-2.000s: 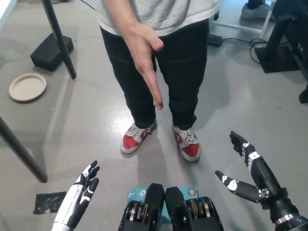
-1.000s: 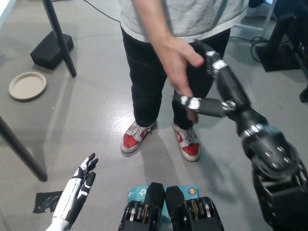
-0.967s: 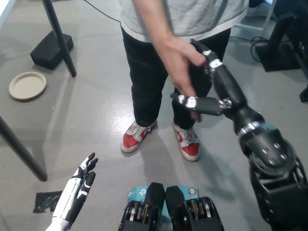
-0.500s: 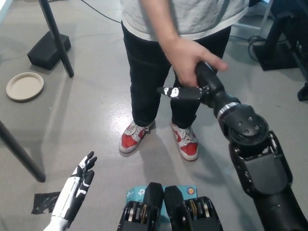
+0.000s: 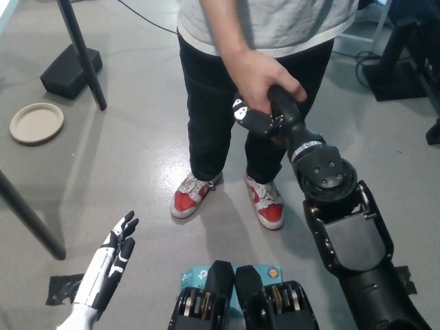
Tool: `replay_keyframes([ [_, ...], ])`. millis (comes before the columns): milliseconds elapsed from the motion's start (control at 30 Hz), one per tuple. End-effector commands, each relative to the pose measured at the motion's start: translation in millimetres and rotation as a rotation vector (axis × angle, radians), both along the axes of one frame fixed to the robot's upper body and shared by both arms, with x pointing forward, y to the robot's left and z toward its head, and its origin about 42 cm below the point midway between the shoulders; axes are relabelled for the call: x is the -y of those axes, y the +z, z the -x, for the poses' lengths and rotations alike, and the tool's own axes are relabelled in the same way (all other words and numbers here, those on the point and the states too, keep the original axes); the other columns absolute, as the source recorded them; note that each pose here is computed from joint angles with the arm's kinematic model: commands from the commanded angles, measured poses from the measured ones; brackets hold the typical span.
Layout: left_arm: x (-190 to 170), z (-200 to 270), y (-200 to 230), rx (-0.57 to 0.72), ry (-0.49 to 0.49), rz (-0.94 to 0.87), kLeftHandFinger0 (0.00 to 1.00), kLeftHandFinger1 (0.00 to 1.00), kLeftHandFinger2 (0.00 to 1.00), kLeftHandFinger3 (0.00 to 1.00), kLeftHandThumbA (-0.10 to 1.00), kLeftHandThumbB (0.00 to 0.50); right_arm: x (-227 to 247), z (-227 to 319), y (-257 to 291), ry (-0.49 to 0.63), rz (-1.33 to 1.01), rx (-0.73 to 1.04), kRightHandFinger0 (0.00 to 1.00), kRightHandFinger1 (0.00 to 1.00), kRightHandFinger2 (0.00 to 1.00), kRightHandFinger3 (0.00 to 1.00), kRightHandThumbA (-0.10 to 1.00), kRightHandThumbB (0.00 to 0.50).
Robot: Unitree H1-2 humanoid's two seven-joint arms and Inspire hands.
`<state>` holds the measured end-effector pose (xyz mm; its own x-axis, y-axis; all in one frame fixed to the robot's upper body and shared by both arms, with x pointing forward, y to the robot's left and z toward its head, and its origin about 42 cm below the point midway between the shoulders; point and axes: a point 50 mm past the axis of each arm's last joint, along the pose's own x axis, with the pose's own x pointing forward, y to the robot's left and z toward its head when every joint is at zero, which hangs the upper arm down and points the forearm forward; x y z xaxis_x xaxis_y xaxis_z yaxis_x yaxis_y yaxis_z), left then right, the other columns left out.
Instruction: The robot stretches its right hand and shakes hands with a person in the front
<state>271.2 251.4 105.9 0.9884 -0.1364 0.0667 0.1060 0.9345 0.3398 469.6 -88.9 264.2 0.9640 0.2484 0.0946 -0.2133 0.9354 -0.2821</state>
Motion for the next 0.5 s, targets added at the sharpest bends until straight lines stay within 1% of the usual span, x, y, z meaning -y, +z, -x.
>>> replay_keyframes([
  [0, -1.0, -3.9, 12.7, 0.064, -0.014, 0.0, 1.0, 1.0, 1.0, 1.0, 1.0, 0.171, -2.5, -0.4, 35.8, -0.074, 0.026, 0.163, 1.0, 1.0, 1.0, 1.0, 0.11, 0.308],
  [67, -0.7, -4.2, 12.9, 0.063, -0.016, 0.013, 1.0, 1.0, 1.0, 1.0, 1.0, 0.176, 0.8, 5.6, 39.9, -0.072, 0.034, 0.18, 1.0, 1.0, 1.0, 1.0, 0.14, 0.299],
  [133, -0.6, -4.4, 13.1, 0.064, -0.017, 0.02, 1.0, 1.0, 1.0, 1.0, 1.0, 0.164, 3.9, 17.7, 48.4, -0.06, 0.011, 0.24, 1.0, 1.0, 1.0, 1.0, 0.15, 0.305],
  [167, -0.6, -5.0, 13.3, 0.064, -0.015, 0.017, 1.0, 1.0, 1.0, 1.0, 1.0, 0.172, 5.6, 26.4, 55.2, -0.054, -0.004, 0.267, 1.0, 1.0, 1.0, 1.0, 0.18, 0.317],
  [233, -1.7, -6.3, 14.4, 0.067, -0.014, 0.004, 1.0, 1.0, 1.0, 1.0, 1.0, 0.174, 9.9, 51.1, 74.5, -0.034, -0.024, 0.348, 1.0, 1.0, 1.0, 1.0, 0.2, 0.305],
  [300, -3.1, -7.6, 15.2, 0.067, -0.014, -0.007, 1.0, 1.0, 1.0, 1.0, 1.0, 0.178, 14.8, 76.0, 95.2, -0.011, -0.039, 0.444, 1.0, 1.0, 1.0, 1.0, 0.26, 0.317],
  [400, -3.6, -7.8, 15.5, 0.075, -0.011, -0.006, 1.0, 1.0, 1.0, 1.0, 1.0, 0.163, 21.4, 116.1, 127.3, 0.036, -0.125, 0.556, 1.0, 1.0, 1.0, 1.0, 0.25, 0.33],
  [467, -3.2, -7.6, 15.1, 0.074, -0.01, -0.009, 1.0, 1.0, 1.0, 1.0, 1.0, 0.165, 26.3, 142.5, 145.9, 0.05, -0.159, 0.617, 1.0, 1.0, 1.0, 1.0, 0.27, 0.335],
])
